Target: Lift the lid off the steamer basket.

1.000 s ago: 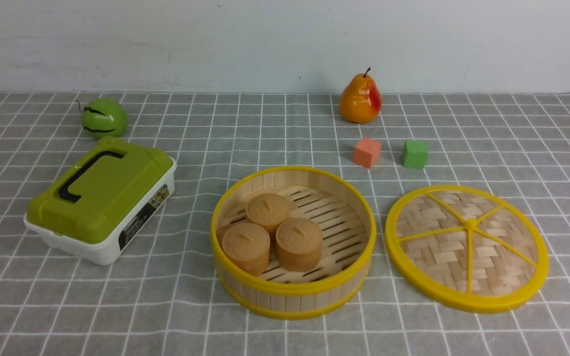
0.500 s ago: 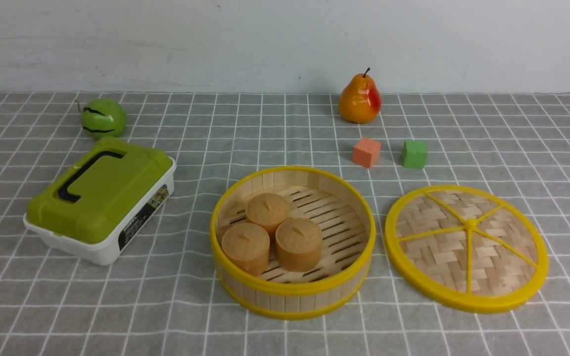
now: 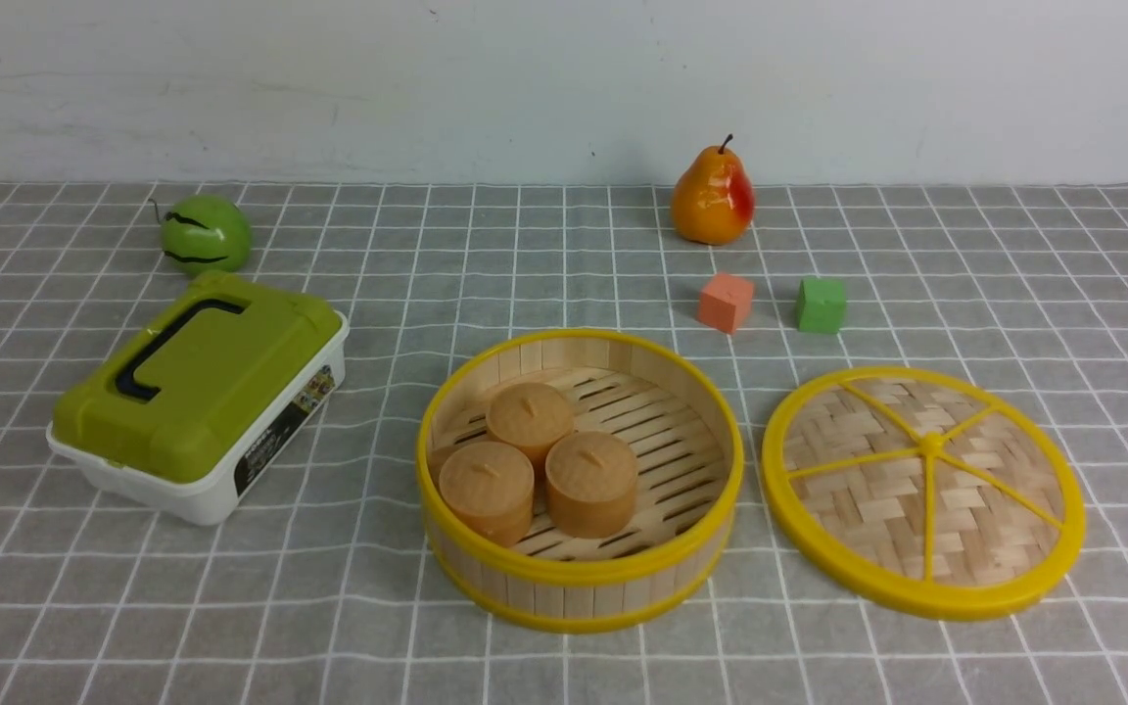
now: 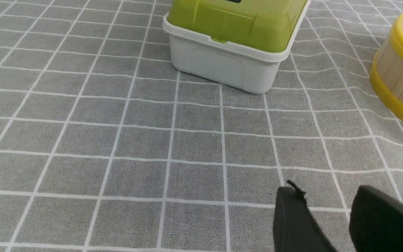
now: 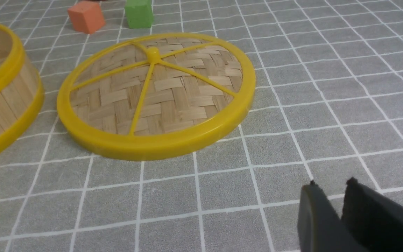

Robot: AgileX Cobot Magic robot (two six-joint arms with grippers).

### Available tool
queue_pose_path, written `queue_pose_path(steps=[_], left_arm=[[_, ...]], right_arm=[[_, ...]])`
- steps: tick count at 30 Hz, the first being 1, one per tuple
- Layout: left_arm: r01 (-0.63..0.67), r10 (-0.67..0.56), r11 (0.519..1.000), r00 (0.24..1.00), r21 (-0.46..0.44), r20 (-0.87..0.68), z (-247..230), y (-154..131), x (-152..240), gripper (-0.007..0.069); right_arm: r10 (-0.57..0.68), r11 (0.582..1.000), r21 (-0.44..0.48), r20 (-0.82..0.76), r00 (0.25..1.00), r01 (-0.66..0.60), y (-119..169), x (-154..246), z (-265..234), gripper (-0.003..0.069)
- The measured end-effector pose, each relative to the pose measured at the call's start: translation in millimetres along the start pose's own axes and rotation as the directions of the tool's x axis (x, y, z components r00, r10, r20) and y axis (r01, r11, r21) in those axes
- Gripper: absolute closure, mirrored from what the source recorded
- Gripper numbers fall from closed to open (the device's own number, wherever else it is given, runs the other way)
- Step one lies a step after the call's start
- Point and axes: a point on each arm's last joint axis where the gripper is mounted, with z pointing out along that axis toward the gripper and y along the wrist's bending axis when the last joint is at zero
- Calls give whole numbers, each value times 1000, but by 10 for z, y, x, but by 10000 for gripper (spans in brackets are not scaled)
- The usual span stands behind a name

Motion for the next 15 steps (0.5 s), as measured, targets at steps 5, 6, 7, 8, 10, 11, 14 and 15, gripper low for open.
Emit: queue_pose_path(steps=[5, 6, 7, 8, 10, 11, 14, 15], left_arm=[[0, 0, 1000, 1000, 0, 0, 0, 0, 0, 386], [0, 0, 1000, 1000, 0, 0, 0, 0, 0, 386], [0, 0, 1000, 1000, 0, 0, 0, 0, 0, 386], [0, 0, 1000, 1000, 0, 0, 0, 0, 0, 386], [0, 0, 1000, 1000, 0, 0, 0, 0, 0, 386], [0, 0, 1000, 1000, 0, 0, 0, 0, 0, 386], [0, 0, 1000, 1000, 0, 0, 0, 0, 0, 386], [0, 0, 1000, 1000, 0, 0, 0, 0, 0, 386]], right_arm=[[0, 1000, 0, 0, 1000, 0, 0, 0, 0, 550], [0, 1000, 0, 0, 1000, 0, 0, 0, 0, 548], [0, 1000, 0, 0, 1000, 0, 0, 0, 0, 546], [0, 1000, 0, 0, 1000, 0, 0, 0, 0, 546], [0, 1000, 0, 0, 1000, 0, 0, 0, 0, 543], [0, 1000, 0, 0, 1000, 0, 0, 0, 0, 541], [0, 1000, 0, 0, 1000, 0, 0, 0, 0, 540], [0, 1000, 0, 0, 1000, 0, 0, 0, 0, 540]])
